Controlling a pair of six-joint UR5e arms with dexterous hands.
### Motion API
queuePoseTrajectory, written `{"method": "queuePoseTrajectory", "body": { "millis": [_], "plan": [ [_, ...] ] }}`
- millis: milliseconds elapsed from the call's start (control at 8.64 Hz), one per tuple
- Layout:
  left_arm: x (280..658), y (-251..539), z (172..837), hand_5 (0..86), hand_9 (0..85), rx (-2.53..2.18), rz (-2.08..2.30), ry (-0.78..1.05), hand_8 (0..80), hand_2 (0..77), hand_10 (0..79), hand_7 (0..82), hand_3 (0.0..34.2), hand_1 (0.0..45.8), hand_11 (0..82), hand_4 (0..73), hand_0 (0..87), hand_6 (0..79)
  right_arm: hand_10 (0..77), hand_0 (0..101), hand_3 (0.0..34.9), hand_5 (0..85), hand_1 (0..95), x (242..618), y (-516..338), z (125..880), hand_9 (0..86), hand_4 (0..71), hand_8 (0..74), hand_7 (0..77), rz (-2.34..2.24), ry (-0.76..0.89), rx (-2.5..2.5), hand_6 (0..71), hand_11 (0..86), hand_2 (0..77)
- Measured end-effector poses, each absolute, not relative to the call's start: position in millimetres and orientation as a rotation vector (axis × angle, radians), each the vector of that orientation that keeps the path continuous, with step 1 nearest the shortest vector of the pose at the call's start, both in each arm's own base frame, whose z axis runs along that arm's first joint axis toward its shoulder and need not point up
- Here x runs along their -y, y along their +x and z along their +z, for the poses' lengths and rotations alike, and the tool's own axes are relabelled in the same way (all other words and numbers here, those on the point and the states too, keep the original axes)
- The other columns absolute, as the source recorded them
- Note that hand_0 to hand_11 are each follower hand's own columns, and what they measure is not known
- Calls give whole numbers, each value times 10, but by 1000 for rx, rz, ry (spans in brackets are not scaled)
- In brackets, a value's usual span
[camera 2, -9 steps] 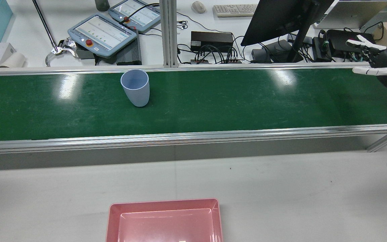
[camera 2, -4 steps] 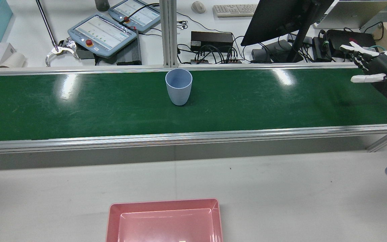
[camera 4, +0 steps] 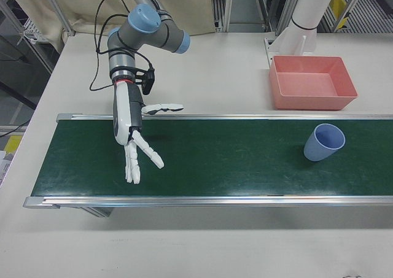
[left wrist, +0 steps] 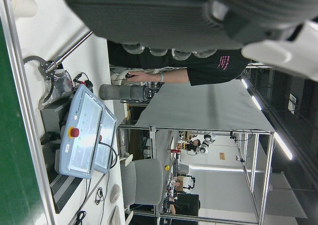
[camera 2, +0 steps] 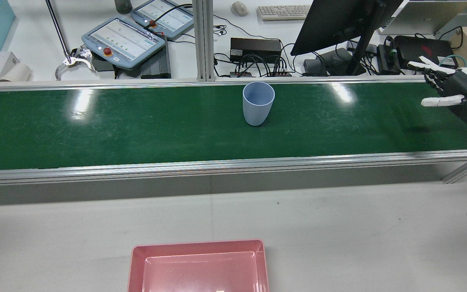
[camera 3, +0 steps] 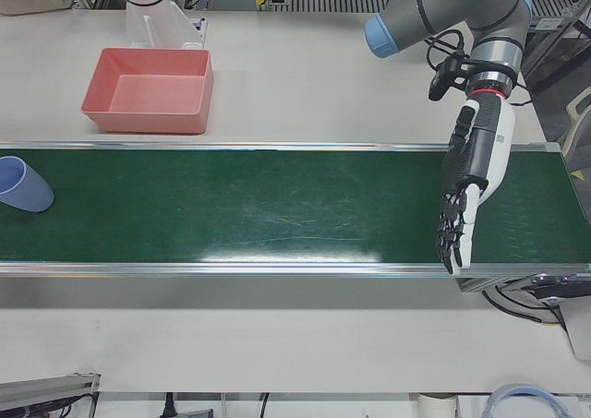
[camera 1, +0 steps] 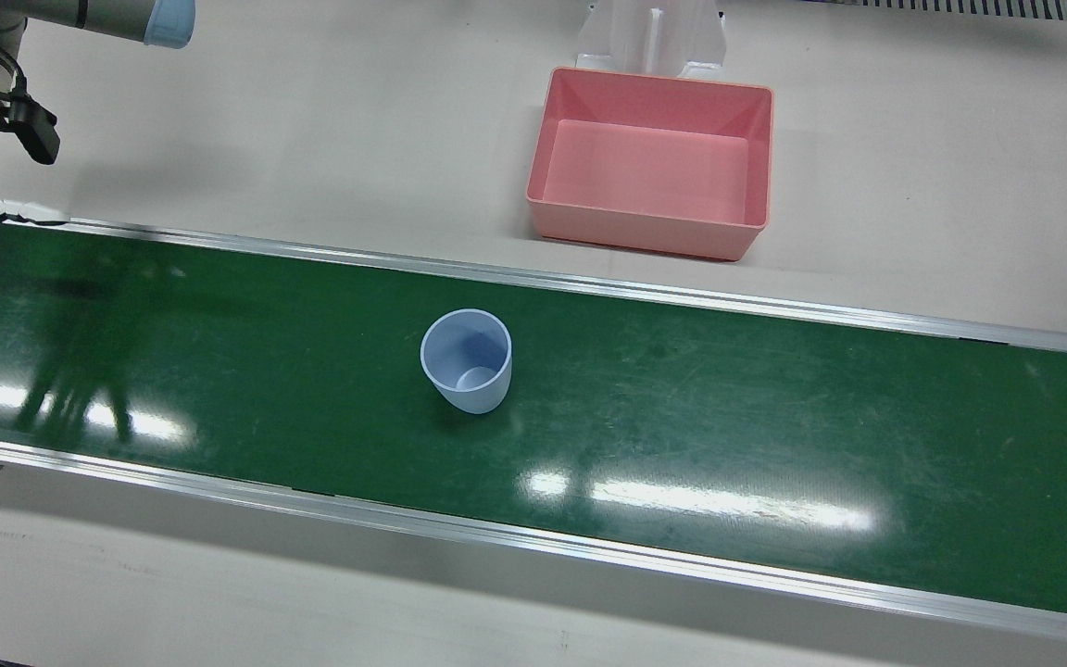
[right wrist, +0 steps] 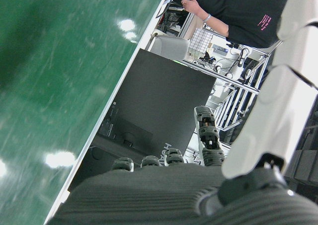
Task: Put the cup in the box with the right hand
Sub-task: 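Move the open right hand along the belt toward the approaching blue cup, then close the right hand fingers around the blue cup on the belt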
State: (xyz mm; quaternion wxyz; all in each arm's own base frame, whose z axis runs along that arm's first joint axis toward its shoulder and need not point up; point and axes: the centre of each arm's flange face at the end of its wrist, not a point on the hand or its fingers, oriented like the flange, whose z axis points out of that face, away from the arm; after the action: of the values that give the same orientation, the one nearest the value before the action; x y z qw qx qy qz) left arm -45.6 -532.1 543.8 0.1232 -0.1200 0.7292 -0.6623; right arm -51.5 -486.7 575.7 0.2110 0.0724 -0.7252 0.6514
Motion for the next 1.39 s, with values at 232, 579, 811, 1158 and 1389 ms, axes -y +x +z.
{"method": "queuePoseTrajectory", "body": {
  "millis": [232, 579, 811, 1158, 1389],
  "plan": [
    [5321, -457, 5440, 5, 0, -2126, -1932, -350, 0, 5, 0, 5, 0, 5, 0, 11, 0, 0, 5, 458, 44, 38, 104, 4859, -529, 5763, 11, 11, 5, 65, 1808, 198, 2013, 16, 22, 131],
    [5323, -459, 5440, 0, 0, -2127, -1933, -349, 0, 5, 0, 5, 0, 5, 0, 11, 0, 5, 5, 454, 49, 38, 169, 4846, -600, 5768, 11, 11, 5, 65, 1796, 191, 2003, 16, 22, 164],
    [5323, -458, 5436, 5, 0, -2128, -1932, -350, 0, 5, 0, 5, 0, 5, 0, 11, 0, 5, 5, 453, 48, 38, 82, 4836, -688, 5770, 11, 11, 5, 71, 1782, 183, 1995, 16, 22, 147],
    [5323, -458, 5434, 0, 0, -2128, -1931, -349, 0, 5, 0, 5, 0, 5, 0, 11, 1, 5, 5, 462, 53, 38, 54, 4826, -777, 5770, 11, 22, 5, 71, 1769, 173, 1989, 16, 33, 60],
    [5322, -461, 5440, 0, 0, -2127, -1933, -349, 0, 5, 0, 5, 0, 5, 0, 11, 0, 0, 5, 457, 53, 38, 131, 4820, -813, 5788, 33, 22, 5, 65, 1766, 170, 1982, 16, 27, 147]
  ]
}}
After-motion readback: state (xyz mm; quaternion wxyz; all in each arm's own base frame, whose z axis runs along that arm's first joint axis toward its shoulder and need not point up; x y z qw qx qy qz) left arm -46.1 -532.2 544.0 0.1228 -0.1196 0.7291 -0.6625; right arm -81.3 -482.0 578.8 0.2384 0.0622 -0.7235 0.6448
